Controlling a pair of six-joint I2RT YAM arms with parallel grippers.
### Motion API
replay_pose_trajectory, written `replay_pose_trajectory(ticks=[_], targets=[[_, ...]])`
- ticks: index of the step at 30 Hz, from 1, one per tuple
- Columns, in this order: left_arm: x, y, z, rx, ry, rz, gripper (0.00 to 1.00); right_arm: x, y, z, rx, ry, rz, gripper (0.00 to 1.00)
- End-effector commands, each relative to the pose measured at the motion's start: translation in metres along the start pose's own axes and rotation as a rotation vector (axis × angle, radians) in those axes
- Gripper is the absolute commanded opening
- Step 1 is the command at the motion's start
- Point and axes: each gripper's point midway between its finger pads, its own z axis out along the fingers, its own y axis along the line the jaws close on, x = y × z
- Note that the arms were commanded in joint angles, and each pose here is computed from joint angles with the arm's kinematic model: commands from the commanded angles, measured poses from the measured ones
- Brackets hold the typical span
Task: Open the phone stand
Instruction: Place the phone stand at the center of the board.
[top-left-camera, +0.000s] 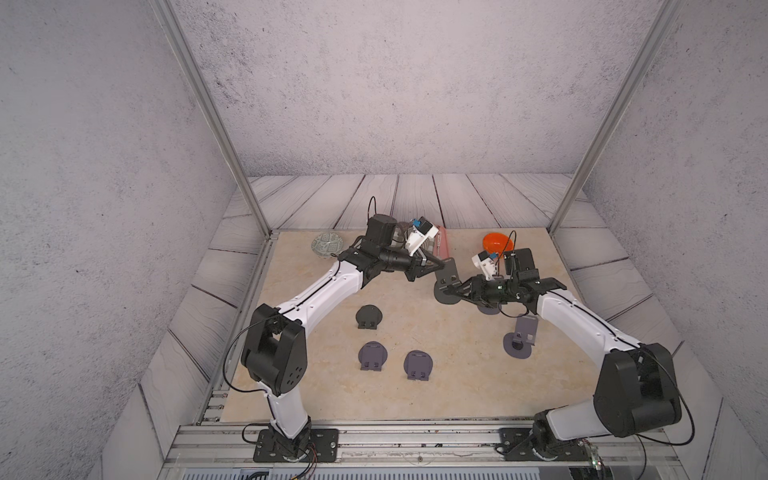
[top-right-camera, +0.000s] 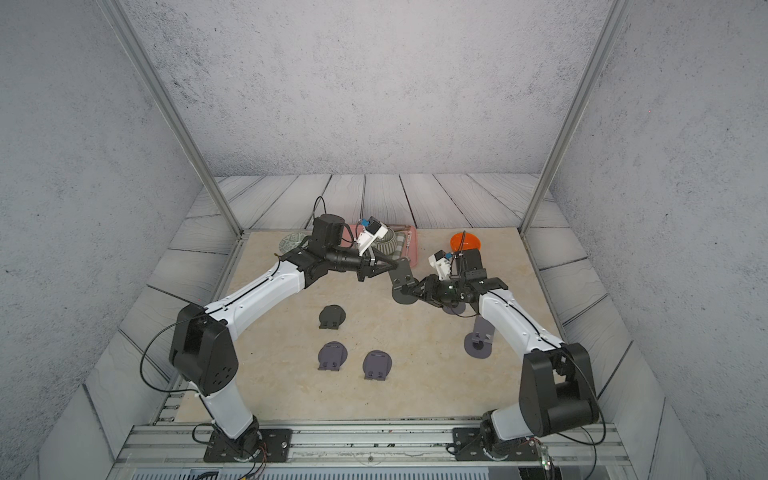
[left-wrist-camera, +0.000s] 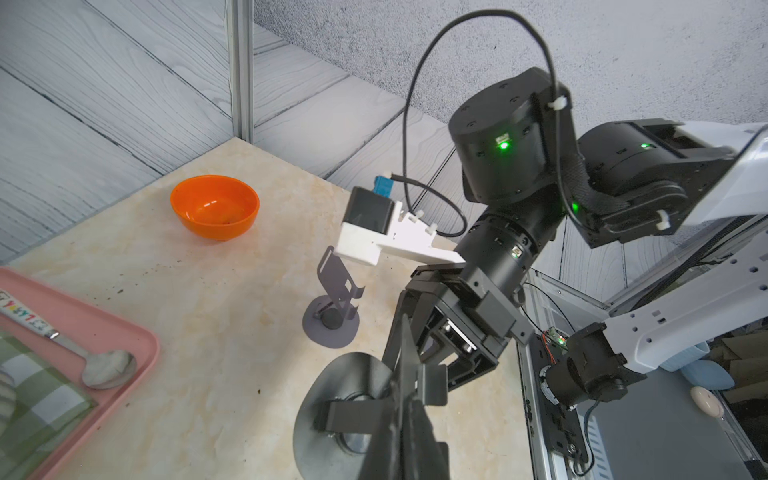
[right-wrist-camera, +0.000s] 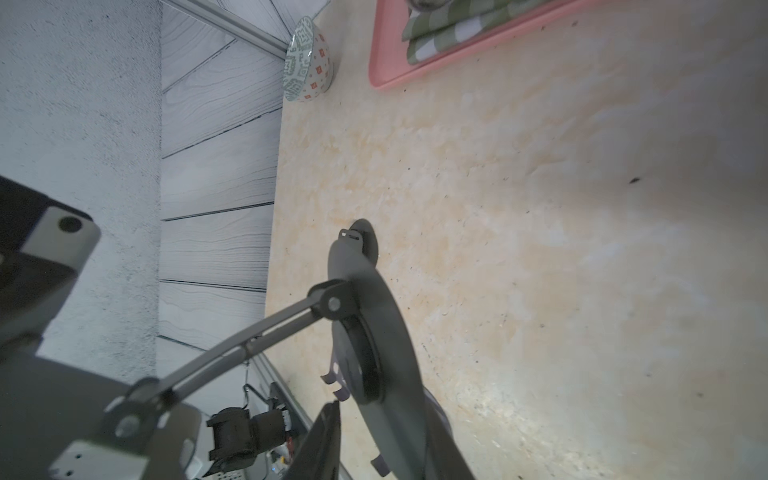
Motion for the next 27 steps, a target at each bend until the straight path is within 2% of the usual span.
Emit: replay_pose_trajectory(ticks=[1, 3, 6, 10, 12, 14, 18, 27], targets=[[0.041, 0.041, 0.017, -0.105, 0.094, -0.063, 0.0, -0.022, 0.037, -0.041, -0.001, -0.18, -0.211, 0.28], [0.04, 0.044, 0.02, -0.1, 0.095, -0.067, 0.0, -0.024, 0.03, -0.047, 0.021, -0.225, -0.211, 0.25], [0.039, 0.04, 0.022, -0.067, 0.099, -0.087, 0.0, -0.027, 0.016, -0.046, -0.021, -0.243, -0.156, 0.28], [0.035, 0.029, 0.014, -0.056, 0.085, -0.086, 0.0, -0.027, 0.002, -0.03, -0.101, -0.186, -0.082, 0.41], [0.032, 0.023, 0.008, -0.06, 0.076, -0.079, 0.0, -0.028, 0.003, -0.023, -0.149, -0.165, -0.067, 0.55], [0.033, 0.02, 0.003, -0.071, 0.082, -0.071, 0.0, -0.03, 0.005, -0.019, -0.19, -0.163, -0.049, 0.59], [0.051, 0.032, 0.004, -0.103, 0.126, -0.074, 0.0, -0.032, 0.007, -0.021, -0.184, -0.168, -0.061, 0.6], [0.082, 0.084, 0.036, -0.149, 0.161, -0.076, 0.0, -0.026, 0.003, -0.028, -0.132, -0.178, -0.075, 0.59]])
